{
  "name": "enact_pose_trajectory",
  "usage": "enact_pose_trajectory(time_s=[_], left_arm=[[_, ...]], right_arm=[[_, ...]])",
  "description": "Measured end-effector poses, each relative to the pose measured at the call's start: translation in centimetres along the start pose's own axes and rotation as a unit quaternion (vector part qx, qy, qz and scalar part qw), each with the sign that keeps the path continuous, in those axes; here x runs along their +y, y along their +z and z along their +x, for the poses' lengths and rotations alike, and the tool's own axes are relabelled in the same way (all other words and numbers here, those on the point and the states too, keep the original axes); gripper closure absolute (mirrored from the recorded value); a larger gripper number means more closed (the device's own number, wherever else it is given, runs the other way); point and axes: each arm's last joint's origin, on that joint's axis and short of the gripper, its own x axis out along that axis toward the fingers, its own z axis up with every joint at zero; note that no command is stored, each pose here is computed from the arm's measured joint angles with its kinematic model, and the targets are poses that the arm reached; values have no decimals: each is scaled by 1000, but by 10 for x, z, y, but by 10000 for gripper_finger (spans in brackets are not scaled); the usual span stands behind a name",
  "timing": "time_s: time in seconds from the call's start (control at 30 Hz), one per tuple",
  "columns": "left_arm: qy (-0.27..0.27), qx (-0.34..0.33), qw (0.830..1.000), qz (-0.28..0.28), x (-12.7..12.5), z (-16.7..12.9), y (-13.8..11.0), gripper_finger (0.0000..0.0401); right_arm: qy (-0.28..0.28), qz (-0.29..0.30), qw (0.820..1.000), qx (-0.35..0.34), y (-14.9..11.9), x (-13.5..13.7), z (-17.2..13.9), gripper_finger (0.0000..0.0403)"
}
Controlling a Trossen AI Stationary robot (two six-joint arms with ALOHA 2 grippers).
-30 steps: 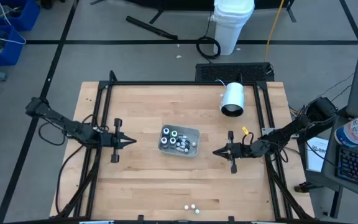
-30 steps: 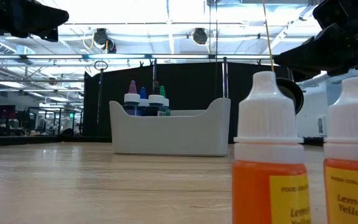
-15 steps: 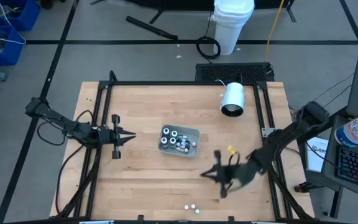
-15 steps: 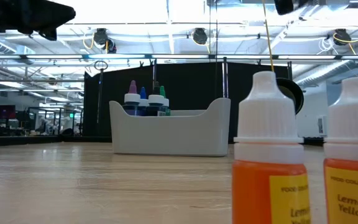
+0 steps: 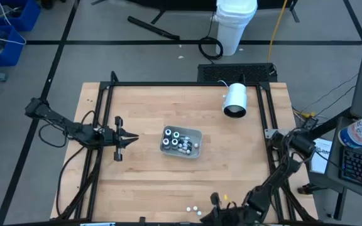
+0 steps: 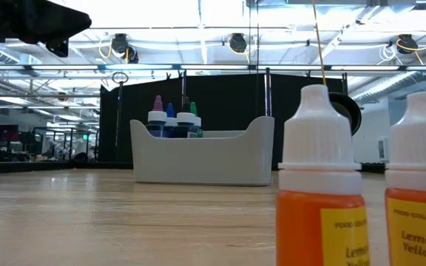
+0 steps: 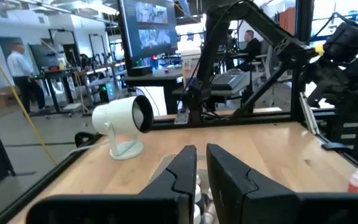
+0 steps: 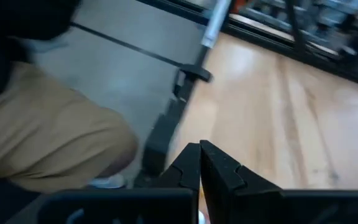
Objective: Pick & Place food coloring
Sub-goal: Put the blue food coloring bottle into the gray bin
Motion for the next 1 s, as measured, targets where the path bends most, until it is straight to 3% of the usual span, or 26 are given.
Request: enact_pose_trajectory(time_s=[0.13, 0.33, 0.5, 0.77, 1.0], left_arm=[[-2, 9, 1000, -5, -1, 2, -2, 354], [-2, 15, 1000, -1, -2, 3, -4, 354], [-2, 13, 1000, -1, -2, 3, -3, 354], [-3, 18, 1000, 16, -2, 3, -4, 354], [-3, 19, 1000, 16, -2, 3, -5, 354]], right_arm=[[-23, 18, 1000, 2, -8, 9, 2, 361], [-76, 5, 997, -5, -9, 7, 2, 258], [-76, 34, 997, -2, -14, 6, 2, 202], [-84, 160, 984, 6, -34, 2, 5, 184], [-67, 180, 981, -4, -35, 10, 13, 187]])
